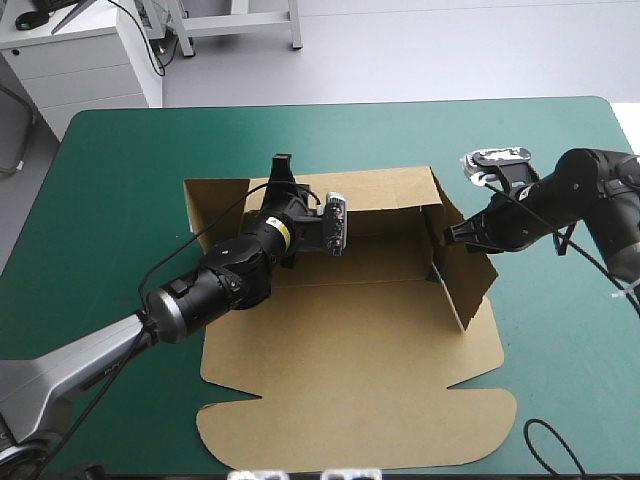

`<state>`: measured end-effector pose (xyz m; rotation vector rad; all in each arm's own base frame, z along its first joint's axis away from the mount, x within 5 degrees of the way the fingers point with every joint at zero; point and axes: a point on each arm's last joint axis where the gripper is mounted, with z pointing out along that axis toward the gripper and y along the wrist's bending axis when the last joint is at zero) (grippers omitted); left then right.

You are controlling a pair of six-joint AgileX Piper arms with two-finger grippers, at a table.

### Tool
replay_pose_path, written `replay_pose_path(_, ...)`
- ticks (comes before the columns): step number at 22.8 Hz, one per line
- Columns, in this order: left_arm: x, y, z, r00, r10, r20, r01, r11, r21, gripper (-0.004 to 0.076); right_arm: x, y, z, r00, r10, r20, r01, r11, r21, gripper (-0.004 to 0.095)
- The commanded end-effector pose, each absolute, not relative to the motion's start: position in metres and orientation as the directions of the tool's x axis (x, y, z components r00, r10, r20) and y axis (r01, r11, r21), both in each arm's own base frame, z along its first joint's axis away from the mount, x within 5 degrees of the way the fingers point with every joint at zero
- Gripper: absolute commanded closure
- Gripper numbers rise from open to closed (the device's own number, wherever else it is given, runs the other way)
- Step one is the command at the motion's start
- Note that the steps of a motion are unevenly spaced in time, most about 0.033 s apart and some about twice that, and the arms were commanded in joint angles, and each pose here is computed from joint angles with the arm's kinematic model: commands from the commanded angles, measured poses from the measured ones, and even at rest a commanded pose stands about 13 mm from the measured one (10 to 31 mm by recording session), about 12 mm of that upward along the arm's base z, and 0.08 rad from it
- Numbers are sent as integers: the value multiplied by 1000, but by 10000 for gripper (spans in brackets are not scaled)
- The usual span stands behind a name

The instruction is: Fold the box

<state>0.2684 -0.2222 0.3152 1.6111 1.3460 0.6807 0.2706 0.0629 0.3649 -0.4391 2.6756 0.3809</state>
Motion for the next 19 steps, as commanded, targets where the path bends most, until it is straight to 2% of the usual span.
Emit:
replay_pose_path(1,267,-213,324,180,970,-164,468,62,882,731,259,63,384,-841,-244,-484,-379,903,204,926)
replay_pose_path(7,267,-213,324,180,970,-162,467,61,882,731,258,63,386,-831,-254,-494,-393,898,198,920)
replay_pose_path(11,267,-213,324,180,970,-162,467,61,882,731,250,62,402,-793,-265,-548,-417,892,173,778)
replay_pose_path(14,267,-213,324,181,970,-163,467,61,882,731,241,60,433,-717,-247,-652,-430,893,135,575)
replay_pose_path(15,267,-213,324,181,970,-163,467,61,882,731,240,60,442,-688,-238,-685,-431,894,122,543)
replay_pose_path(17,267,-213,324,182,970,-161,466,59,883,731,241,59,461,-621,-217,-754,-429,898,95,561)
replay_pose_path(19,267,-213,324,182,970,-161,466,59,883,731,245,58,474,-549,-178,-817,-410,909,78,627)
